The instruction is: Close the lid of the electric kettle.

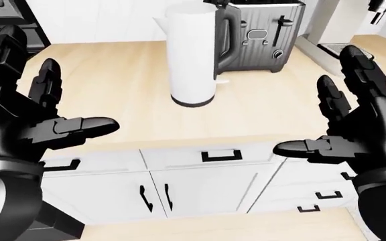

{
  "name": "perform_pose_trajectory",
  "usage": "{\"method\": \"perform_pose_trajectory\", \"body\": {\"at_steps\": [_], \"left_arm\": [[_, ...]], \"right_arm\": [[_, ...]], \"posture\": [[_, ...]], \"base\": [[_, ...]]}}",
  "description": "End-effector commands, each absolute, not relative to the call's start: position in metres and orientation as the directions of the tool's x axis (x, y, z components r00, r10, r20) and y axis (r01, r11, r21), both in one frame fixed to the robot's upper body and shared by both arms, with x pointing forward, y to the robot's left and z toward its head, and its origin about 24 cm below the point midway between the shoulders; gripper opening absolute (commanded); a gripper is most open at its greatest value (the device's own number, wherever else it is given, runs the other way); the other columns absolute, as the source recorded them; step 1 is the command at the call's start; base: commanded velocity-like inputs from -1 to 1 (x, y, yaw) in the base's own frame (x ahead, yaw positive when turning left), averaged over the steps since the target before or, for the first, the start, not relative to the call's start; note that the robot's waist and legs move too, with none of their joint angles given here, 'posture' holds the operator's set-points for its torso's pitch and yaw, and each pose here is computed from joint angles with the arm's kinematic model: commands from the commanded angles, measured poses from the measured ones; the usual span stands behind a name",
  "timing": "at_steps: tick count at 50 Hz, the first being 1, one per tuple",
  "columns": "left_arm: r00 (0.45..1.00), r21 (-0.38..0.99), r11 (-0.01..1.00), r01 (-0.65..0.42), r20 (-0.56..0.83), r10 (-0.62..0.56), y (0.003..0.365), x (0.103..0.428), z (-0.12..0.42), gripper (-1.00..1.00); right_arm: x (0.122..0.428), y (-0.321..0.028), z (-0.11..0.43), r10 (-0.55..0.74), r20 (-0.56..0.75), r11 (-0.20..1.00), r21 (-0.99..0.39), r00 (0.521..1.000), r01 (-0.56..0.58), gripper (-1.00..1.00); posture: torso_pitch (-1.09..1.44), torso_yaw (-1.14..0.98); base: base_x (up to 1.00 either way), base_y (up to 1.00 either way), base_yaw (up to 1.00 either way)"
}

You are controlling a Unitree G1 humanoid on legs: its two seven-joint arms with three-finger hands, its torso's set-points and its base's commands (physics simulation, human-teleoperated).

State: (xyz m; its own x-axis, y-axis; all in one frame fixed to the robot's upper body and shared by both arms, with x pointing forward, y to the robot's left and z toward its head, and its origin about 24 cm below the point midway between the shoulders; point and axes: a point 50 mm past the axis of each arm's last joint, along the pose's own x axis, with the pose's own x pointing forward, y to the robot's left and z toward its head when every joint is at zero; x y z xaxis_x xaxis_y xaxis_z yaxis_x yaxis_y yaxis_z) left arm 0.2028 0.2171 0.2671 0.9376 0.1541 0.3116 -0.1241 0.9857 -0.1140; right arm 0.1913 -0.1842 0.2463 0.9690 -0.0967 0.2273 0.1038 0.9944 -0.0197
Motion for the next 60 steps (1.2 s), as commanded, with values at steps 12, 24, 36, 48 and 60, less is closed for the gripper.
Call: {"method": "perform_pose_trajectory", "body": {"at_steps": [12, 24, 36, 48, 60], "left_arm": [[0.916, -0.115, 0.986, -0.124, 0.369, 0.158, 0.217, 0.198, 0.274, 1.0], [0.915, -0.124, 0.984, -0.129, 0.369, 0.167, 0.22, 0.199, 0.276, 1.0], [0.919, -0.126, 0.984, -0.122, 0.361, 0.16, 0.218, 0.201, 0.274, 1.0], [0.918, -0.124, 0.984, -0.125, 0.361, 0.162, 0.218, 0.201, 0.272, 1.0], [0.919, -0.128, 0.984, -0.123, 0.359, 0.161, 0.218, 0.201, 0.272, 1.0]], "right_arm": [[0.204, -0.201, 0.3, -0.163, 0.258, 0.985, -0.01, 0.952, 0.171, 1.0], [0.279, -0.197, 0.353, -0.08, 0.137, 0.995, -0.054, 0.987, 0.088, 1.0], [0.334, -0.206, 0.396, -0.066, 0.08, 0.997, -0.031, 0.995, 0.069, 1.0], [0.355, -0.194, 0.435, -0.063, 0.083, 0.997, -0.049, 0.995, 0.067, 1.0], [0.373, -0.177, 0.437, -0.011, 0.006, 1.0, -0.027, 1.0, 0.011, 1.0]], "posture": [[0.0, 0.0], [0.0, 0.0], [0.0, 0.0], [0.0, 0.0], [0.0, 0.0]], "base": [[0.0, 0.0, 0.0], [0.0, 0.0, 0.0], [0.0, 0.0, 0.0], [0.0, 0.0, 0.0], [0.0, 0.0, 0.0]]}}
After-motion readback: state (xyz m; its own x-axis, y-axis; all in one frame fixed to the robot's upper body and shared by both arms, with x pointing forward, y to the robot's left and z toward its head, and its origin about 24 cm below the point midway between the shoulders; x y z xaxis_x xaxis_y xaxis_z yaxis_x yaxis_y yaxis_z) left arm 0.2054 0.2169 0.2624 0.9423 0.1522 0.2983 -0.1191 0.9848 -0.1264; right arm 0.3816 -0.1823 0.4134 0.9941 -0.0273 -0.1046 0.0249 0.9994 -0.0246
